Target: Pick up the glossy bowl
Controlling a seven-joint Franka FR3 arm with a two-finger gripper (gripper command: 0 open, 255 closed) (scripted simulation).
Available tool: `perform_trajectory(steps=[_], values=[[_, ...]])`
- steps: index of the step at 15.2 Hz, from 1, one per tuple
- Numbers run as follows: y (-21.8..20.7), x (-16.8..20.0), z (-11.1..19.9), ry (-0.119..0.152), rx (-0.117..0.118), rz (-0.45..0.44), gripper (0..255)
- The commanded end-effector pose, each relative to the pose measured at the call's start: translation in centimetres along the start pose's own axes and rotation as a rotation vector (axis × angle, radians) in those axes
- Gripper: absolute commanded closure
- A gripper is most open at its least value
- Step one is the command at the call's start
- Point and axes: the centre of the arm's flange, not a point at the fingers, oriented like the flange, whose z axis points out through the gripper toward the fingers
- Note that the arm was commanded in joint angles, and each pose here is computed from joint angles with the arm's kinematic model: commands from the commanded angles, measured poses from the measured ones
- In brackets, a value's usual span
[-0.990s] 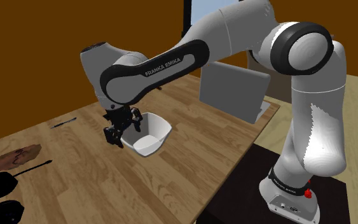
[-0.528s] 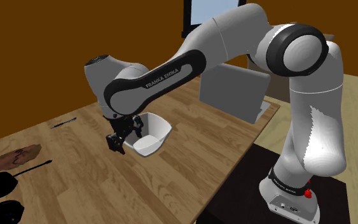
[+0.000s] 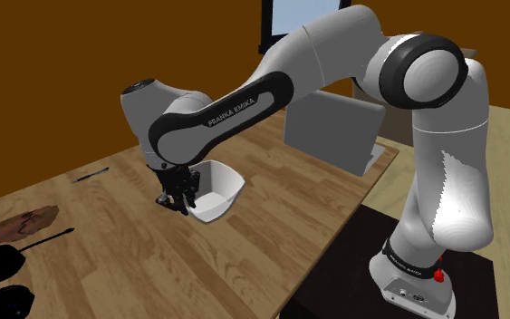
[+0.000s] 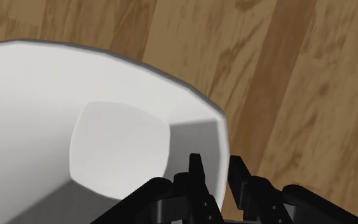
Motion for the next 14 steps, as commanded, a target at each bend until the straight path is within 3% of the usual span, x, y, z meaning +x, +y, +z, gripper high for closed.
perform_trajectory(steps=[1,14], values=[[0.0,0.0,0.1,-0.001,0.0,0.0,255],[0.4,-0.5,-6.3,-0.001,0.0,0.0,255]])
